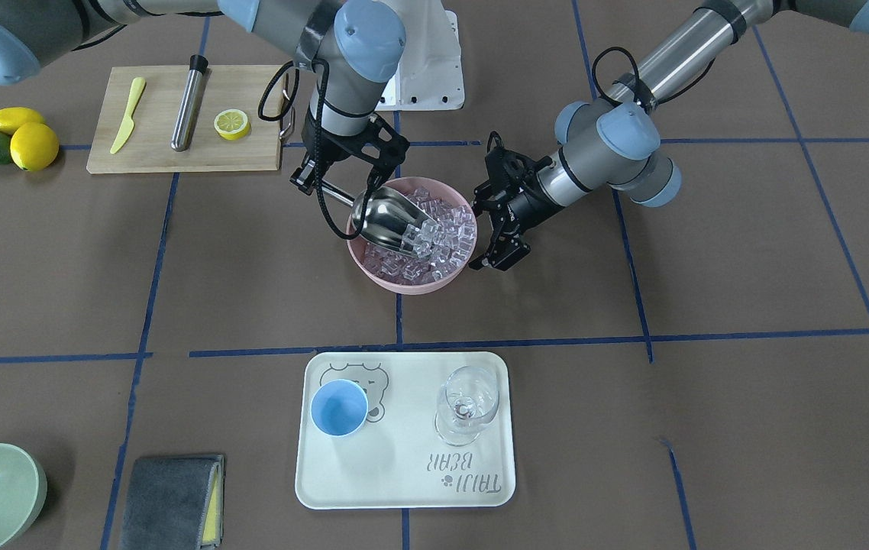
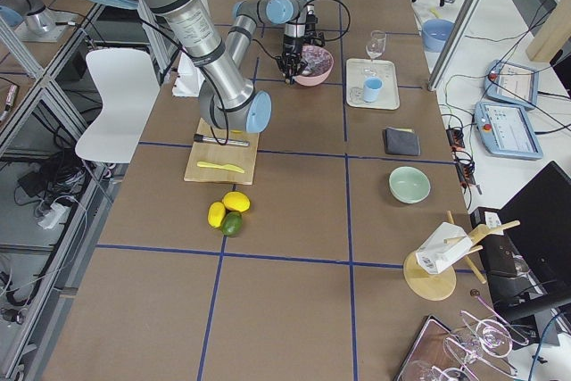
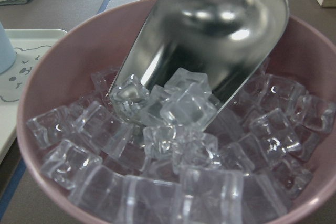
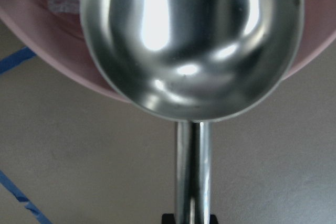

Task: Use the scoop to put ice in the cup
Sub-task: 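Scoop ice cubes and lift the filled scoop out of the bowl with the right gripper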

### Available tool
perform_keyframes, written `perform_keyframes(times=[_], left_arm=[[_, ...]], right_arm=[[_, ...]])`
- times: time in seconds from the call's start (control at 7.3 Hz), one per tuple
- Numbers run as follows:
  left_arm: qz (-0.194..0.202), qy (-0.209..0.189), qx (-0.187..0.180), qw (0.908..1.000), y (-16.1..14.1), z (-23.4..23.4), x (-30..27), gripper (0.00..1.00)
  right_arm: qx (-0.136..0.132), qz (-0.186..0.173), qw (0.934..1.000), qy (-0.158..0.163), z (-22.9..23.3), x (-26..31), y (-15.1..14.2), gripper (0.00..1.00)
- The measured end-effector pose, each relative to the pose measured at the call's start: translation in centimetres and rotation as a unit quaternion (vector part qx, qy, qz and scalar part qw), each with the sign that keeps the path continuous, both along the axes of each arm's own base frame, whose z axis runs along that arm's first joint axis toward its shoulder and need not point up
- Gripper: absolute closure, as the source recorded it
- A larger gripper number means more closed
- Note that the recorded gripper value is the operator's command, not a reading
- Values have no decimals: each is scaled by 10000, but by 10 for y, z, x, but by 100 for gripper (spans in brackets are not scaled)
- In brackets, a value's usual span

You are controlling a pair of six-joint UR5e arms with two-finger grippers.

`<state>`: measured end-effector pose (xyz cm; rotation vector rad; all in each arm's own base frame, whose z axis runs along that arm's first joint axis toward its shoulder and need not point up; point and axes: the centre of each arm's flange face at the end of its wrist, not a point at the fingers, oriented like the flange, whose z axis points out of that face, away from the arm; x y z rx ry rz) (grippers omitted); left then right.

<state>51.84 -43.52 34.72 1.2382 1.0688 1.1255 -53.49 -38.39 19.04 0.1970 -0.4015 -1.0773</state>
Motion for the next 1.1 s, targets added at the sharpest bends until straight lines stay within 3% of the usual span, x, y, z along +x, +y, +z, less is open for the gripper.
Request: perform_keyframes(times=[0.55,0.82,1.1], left_arm=[[-3,5,3,10000,0,-1,0,0],[-7,11,7,10000,-1,-1,0,0],[-8,19,10,10000,-1,-3,0,0]], right_arm=[[109,222,9982,-551,-19,42,6,100],[-80,363,9959,-822,-29,66,-6,100],[-488,781,9902,-1047,-36,92,-25,100]])
